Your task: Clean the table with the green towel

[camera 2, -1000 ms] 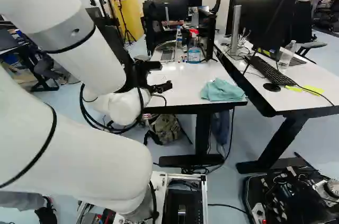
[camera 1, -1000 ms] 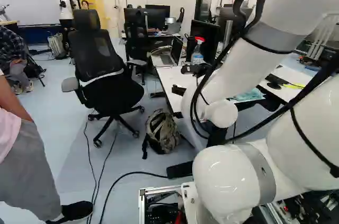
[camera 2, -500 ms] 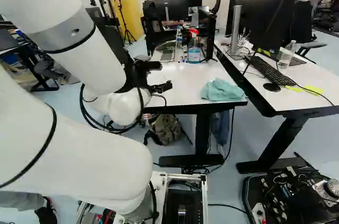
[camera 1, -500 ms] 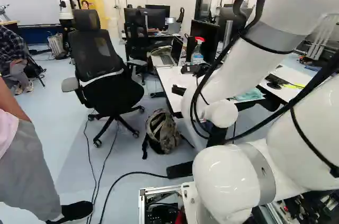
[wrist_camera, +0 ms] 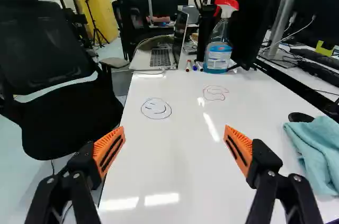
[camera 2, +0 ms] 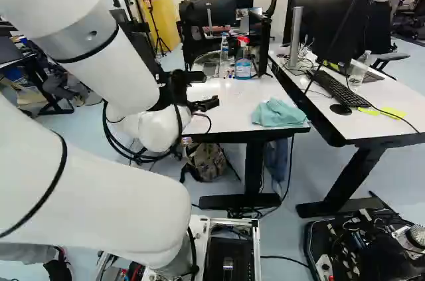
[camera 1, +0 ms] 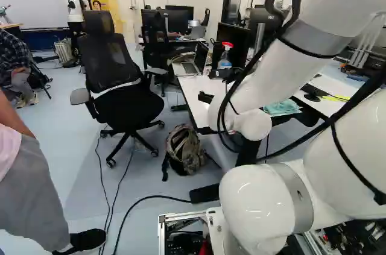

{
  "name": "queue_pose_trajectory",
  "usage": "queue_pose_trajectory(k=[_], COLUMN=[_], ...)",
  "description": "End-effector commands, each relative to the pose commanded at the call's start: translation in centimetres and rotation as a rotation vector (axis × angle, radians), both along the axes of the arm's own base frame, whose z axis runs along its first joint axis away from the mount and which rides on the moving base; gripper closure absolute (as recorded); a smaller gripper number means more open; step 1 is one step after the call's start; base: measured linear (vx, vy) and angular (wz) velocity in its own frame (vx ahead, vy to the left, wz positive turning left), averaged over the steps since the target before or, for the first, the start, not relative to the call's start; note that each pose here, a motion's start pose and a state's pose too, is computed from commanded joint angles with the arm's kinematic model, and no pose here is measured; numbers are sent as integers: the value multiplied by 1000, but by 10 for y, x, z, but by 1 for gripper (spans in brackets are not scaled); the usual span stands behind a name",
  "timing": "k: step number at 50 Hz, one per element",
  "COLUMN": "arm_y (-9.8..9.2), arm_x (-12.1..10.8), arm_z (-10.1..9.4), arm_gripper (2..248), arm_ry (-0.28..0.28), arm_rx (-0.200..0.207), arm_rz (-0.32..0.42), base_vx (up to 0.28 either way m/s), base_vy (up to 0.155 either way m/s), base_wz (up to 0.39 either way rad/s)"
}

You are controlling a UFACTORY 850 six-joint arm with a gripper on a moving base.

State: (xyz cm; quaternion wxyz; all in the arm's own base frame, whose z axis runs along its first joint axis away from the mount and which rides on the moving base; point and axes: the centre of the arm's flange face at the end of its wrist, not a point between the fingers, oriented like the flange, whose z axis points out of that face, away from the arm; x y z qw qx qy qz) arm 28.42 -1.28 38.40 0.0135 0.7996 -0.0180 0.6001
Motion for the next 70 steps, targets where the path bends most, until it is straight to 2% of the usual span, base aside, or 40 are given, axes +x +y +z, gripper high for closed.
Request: queue_pose_trajectory(k=[26,56,70], arm_y=[-30,-69,-87], arm_x=[25,35,38], arm_z=[21,43,52], arm_gripper=[3,3,3], arm_ry=[17,43,72], arm_rx=[2,6,12], arm_rz=[-94,-205,-255], base_vx=[0,0,0], base_vy=[0,0,0], base_wz=[0,0,0])
